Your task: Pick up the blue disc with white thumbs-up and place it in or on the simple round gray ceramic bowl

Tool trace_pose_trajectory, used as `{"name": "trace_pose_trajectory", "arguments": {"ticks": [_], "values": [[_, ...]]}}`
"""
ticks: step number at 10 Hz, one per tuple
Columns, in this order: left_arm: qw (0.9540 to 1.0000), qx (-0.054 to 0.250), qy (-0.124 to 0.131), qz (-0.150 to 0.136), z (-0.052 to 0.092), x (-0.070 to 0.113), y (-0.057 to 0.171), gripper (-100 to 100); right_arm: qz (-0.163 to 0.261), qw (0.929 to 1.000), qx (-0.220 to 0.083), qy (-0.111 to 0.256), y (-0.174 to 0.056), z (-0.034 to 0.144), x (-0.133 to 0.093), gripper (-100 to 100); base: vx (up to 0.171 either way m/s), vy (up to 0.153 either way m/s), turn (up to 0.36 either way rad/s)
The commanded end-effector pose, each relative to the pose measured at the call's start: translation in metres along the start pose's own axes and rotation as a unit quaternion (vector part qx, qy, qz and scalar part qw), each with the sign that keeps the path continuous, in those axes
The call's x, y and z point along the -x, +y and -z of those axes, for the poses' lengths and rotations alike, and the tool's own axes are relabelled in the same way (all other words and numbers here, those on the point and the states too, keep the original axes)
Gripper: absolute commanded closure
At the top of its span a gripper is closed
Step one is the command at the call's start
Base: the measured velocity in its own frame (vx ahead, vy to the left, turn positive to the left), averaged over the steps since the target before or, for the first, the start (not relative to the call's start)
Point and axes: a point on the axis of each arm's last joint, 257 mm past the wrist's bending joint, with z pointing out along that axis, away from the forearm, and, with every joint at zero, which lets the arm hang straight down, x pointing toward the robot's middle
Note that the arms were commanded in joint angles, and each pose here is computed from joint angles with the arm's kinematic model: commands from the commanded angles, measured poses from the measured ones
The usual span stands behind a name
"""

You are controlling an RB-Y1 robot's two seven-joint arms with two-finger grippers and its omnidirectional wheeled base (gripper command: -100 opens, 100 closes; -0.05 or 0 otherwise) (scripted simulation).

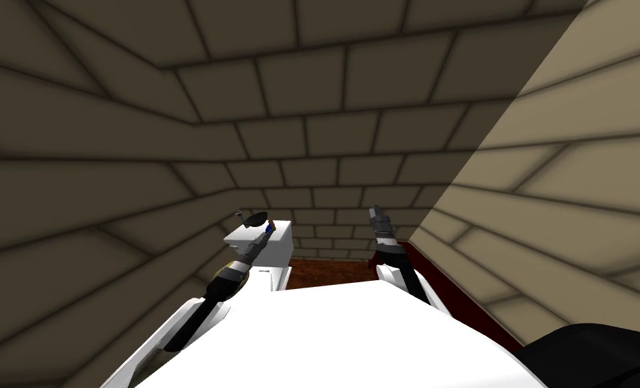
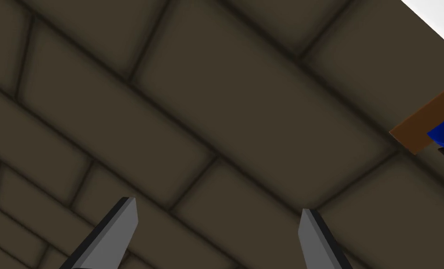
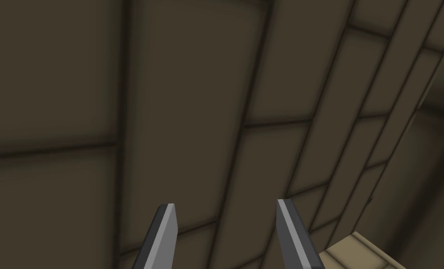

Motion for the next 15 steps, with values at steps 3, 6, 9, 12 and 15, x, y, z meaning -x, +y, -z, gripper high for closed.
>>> {"name": "trace_pose_trajectory", "arguments": {"ticks": [3,6,9,12,15], "values": [[0.997,0.04,0.056,-0.037,0.01,-0.019,0.038,-100,0.0,1.0,0.0,0.0,0.0,0.0,0.0,0,0.017,-0.022,-0.08],[0.9907,0.07,0.097,-0.065,0.021,-0.03,0.07,-100,0.0,1.0,0.0,0.0,0.0,0.0,0.0,0,0.019,-0.016,-0.066],[0.9769,0.116,0.149,-0.1,0.039,-0.039,0.116,-100,0.0,1.0,0.0,0.0,0.0,0.0,0.0,0,0.023,-0.018,-0.085],[0.9646,0.143,0.182,-0.127,0.051,-0.038,0.144,-100,0.0,1.0,0.0,0.0,0.0,0.0,0.0,0,0.034,-0.013,-0.06],[0.9466,0.182,0.216,-0.155,0.067,-0.034,0.181,-100,0.0,1.0,0.0,0.0,0.0,0.0,0.0,0,0.026,-0.006,-0.063]]}}
